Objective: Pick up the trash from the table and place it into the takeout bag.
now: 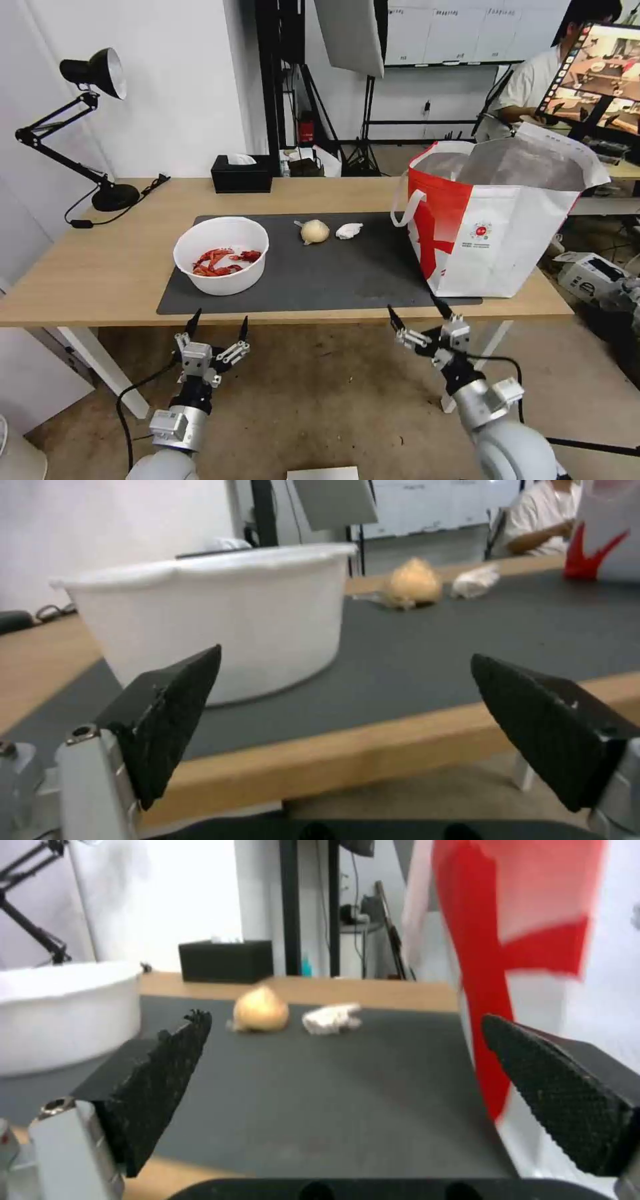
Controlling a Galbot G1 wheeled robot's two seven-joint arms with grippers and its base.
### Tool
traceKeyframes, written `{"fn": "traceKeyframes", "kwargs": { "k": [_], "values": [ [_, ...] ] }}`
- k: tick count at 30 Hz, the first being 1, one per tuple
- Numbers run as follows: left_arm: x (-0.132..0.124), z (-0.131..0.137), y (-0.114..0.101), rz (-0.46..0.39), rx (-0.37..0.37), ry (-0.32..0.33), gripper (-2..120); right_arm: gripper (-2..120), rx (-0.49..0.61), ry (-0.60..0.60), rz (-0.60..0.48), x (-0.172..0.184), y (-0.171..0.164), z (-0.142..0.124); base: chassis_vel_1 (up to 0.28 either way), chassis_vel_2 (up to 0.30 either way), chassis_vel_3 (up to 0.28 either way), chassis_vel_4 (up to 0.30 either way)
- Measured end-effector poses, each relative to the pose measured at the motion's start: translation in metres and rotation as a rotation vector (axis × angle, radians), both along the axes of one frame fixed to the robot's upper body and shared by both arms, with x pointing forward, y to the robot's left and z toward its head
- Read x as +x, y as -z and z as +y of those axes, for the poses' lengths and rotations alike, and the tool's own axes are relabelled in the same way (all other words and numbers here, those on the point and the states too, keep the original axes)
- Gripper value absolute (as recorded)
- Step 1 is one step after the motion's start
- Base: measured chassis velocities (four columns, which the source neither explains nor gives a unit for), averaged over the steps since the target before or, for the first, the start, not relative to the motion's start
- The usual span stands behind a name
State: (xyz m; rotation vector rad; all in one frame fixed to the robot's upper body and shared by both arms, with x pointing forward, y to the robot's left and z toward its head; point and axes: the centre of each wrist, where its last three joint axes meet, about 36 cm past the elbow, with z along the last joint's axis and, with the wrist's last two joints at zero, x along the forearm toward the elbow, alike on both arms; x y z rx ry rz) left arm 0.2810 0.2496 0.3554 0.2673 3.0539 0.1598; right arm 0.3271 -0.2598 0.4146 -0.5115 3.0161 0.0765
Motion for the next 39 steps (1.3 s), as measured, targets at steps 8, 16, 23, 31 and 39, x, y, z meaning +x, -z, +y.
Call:
{"fn": "traceKeyframes", "kwargs": {
  "k": [8, 16, 23, 31, 39],
  "values": [
    [-0.003, 0.004, -0.001, -0.001, -0.008, -0.021, 100, 100, -0.009, -0.080, 0.027, 0.057, -0.013, 0.041, 0.000, 0.000, 0.000, 0.000],
    [-0.006, 0.006, -0.003, -0.002, -0.009, -0.037, 100, 100, -0.043, -0.083, 0.061, 0.105, -0.019, 0.078, 0.000, 0.000, 0.000, 0.000],
    [-0.008, 0.007, -0.003, 0.000, -0.010, -0.056, 100, 100, -0.066, -0.046, 0.152, 0.141, -0.019, 0.103, 0.000, 0.000, 0.000, 0.000],
    [-0.010, 0.011, -0.006, -0.005, -0.005, -0.075, 100, 100, -0.146, 0.100, 0.197, 0.215, -0.042, 0.135, 0.000, 0.000, 0.000, 0.000],
    [-0.012, 0.012, -0.006, -0.001, -0.007, -0.081, 100, 100, -0.209, 0.228, 0.260, 0.268, -0.048, 0.162, 0.000, 0.000, 0.000, 0.000]
  ]
}}
